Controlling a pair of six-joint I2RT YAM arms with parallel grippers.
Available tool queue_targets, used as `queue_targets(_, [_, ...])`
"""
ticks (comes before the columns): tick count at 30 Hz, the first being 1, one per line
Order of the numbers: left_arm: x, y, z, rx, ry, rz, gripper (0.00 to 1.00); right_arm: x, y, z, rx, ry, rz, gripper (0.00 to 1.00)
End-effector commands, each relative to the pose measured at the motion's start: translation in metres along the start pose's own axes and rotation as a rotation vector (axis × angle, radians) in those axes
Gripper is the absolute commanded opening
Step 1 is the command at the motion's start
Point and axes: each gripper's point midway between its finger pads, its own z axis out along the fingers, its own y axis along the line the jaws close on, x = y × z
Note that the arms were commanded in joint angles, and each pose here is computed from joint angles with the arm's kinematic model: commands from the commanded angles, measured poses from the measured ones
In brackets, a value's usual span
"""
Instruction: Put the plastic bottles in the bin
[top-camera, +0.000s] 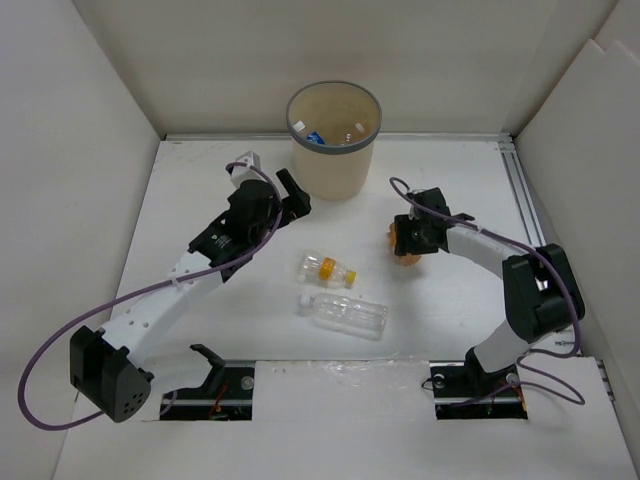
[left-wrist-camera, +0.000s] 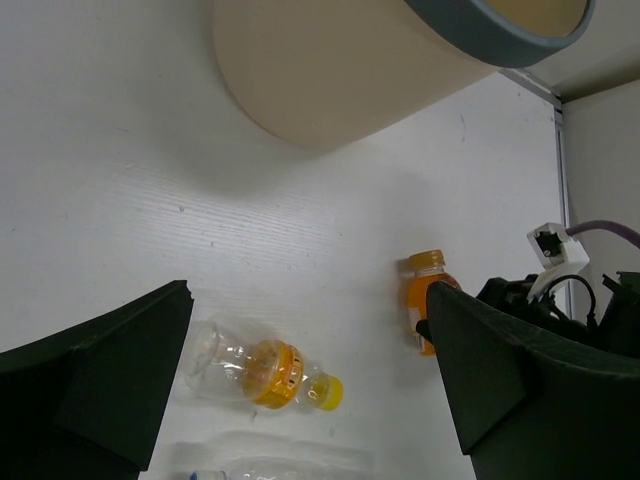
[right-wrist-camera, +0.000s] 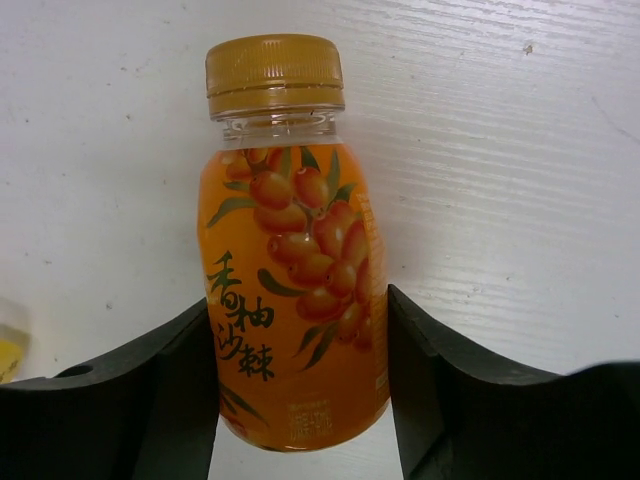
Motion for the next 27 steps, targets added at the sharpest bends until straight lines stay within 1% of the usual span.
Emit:
queue_targets(1, [0.0, -0.013, 0.011, 0.046, 0.01, 0.024, 1.0, -0.029, 0.01, -0.017, -0.035, -0.083, 0.007, 0.07])
queue_targets(2, [0.005, -0.017, 0.014, 0.069, 0.029, 0.036, 1.0, -0.034, 0.013, -0.02, -0.069, -0.098, 0.025, 0.04])
queue_targets(3, [0.005, -0.027, 0.014, 0.111, 0.04, 0.042, 1.0, -0.047, 0.02, -0.027, -0.104, -0.143, 0.021, 0.01])
queue_targets(4, [0.002, -0.042, 0.016, 0.177, 0.033, 0.041, 1.0, -0.057, 0.028, -0.039, -0.144, -0.187, 0.015, 0.01])
queue_targets(5, [0.007, -0.059, 0.01, 0.274, 0.069, 0.064, 1.0, -0.064, 0.037, -0.049, -0.207, -0.217, 0.011, 0.0])
queue_targets(7, [0.01, -0.082, 0.004, 0.407, 0.09, 0.092, 1.0, -0.092, 0.053, -0.081, -0.292, -0.344, -0.014, 0.0])
queue_targets(8, [0.016, -0.102, 0.0, 0.522, 0.122, 0.11, 1.0, -0.101, 0.058, -0.092, -0.33, -0.384, -0.01, 0.0])
queue_targets(9, [0.014, -0.113, -0.004, 0.582, 0.121, 0.131, 1.0, -0.107, 0.071, -0.108, -0.431, -0.416, -0.035, 0.0])
queue_targets(10, [0.015, -0.121, -0.007, 0.632, 0.127, 0.135, 1.0, -0.12, 0.081, -0.123, -0.507, -0.483, -0.05, 0.0])
queue_targets(11, [0.012, -0.131, -0.008, 0.687, 0.108, 0.15, 1.0, -0.127, 0.09, -0.142, -0.579, -0.53, -0.073, 0.0])
queue_targets(12, [0.014, -0.143, -0.019, 0.772, 0.124, 0.163, 1.0, -0.124, 0.104, -0.155, -0.693, -0.526, -0.098, 0.0])
queue_targets(13, [0.009, -0.151, -0.025, 0.827, 0.101, 0.183, 1.0, -0.132, 0.113, -0.168, -0.746, -0.564, -0.128, 0.0])
queue_targets(15, [0.005, -0.162, -0.036, 0.918, 0.063, 0.197, 1.0, -0.134, 0.126, -0.183, -0.81, -0.577, -0.173, 0.0])
queue_targets(16, [0.002, -0.166, -0.04, 0.943, 0.053, 0.193, 1.0, -0.131, 0.136, -0.191, -0.855, -0.569, -0.201, 0.0])
queue_targets(18, [0.003, -0.172, -0.038, 0.959, 0.05, 0.195, 1.0, -0.138, 0.145, -0.207, -0.924, -0.622, -0.236, 0.0])
queue_targets(20, [0.002, -0.18, -0.041, 0.985, 0.04, 0.21, 1.0, -0.133, 0.164, -0.229, -1.047, -0.645, -0.282, 0.0])
queue_targets(22, [-0.004, -0.184, -0.044, 1.005, 0.012, 0.211, 1.0, -0.127, 0.174, -0.241, -1.115, -0.642, -0.318, 0.0])
queue_targets(23, [-0.003, -0.185, -0.042, 1.007, 0.009, 0.211, 1.0, -0.124, 0.179, -0.245, -1.142, -0.639, -0.33, 0.0])
queue_targets(24, [-0.003, -0.185, -0.042, 1.007, 0.009, 0.211, 1.0, -0.124, 0.185, -0.253, -1.168, -0.663, -0.356, 0.0])
queue_targets(25, [0.0, -0.184, -0.037, 1.0, 0.02, 0.211, 1.0, -0.123, 0.185, -0.252, -1.172, -0.663, -0.352, 0.0])
queue_targets(26, [-0.005, -0.186, -0.038, 0.999, 0.005, 0.208, 1.0, -0.12, 0.188, -0.254, -1.193, -0.664, -0.36, 0.0])
queue_targets(27, [-0.004, -0.187, -0.035, 0.992, 0.015, 0.208, 1.0, -0.12, 0.19, -0.264, -1.216, -0.69, -0.371, 0.0])
